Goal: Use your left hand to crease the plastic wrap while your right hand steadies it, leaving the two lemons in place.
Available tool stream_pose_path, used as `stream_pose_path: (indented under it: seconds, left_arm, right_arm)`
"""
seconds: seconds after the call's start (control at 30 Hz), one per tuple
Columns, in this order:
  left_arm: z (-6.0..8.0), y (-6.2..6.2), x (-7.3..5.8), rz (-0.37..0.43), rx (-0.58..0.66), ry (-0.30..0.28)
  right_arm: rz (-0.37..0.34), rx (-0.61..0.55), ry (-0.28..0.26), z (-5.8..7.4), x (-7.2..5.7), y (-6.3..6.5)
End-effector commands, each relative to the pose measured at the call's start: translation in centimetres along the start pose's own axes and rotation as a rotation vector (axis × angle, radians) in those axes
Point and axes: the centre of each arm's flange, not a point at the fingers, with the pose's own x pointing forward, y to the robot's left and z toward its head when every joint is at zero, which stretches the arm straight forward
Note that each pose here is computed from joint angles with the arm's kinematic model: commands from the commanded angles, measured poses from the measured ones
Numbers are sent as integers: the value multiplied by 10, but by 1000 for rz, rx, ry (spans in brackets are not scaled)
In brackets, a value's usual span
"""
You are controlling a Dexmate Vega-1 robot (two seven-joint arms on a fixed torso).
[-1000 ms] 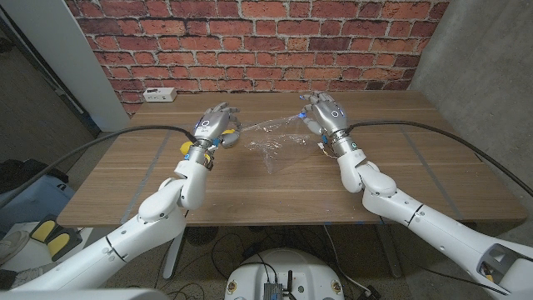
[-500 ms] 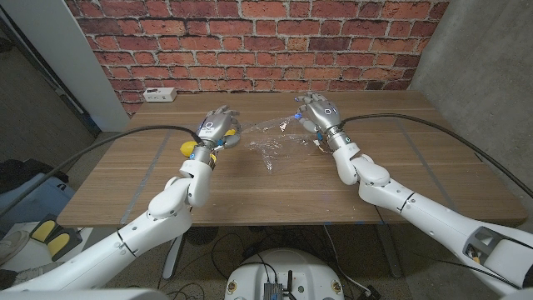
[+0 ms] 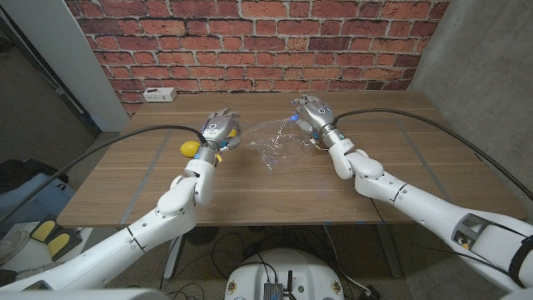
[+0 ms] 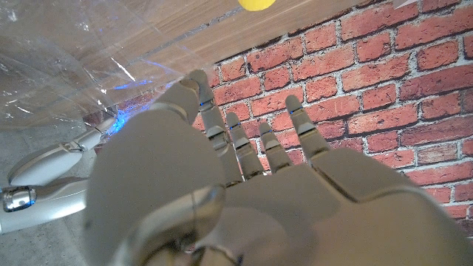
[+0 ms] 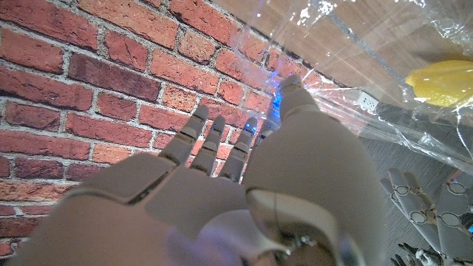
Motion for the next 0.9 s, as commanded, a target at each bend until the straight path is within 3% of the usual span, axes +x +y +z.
stream_pose_path:
  seconds: [0.03,0.4,0.6,0.9]
  left_arm:
    - [1,-9,5,-17,60,16]
    - [2,-9,2,9,107,39]
    - [3,-10,-1,37,172,63]
    - [5,-7,-4,68,305,75]
  right_arm:
    - [58,-27,-1,-1,14,8]
    - [108,-58,27,-1,23,7]
    - [91,-87,74,-2,25,4]
    - [109,-196,96,-6,32,-10]
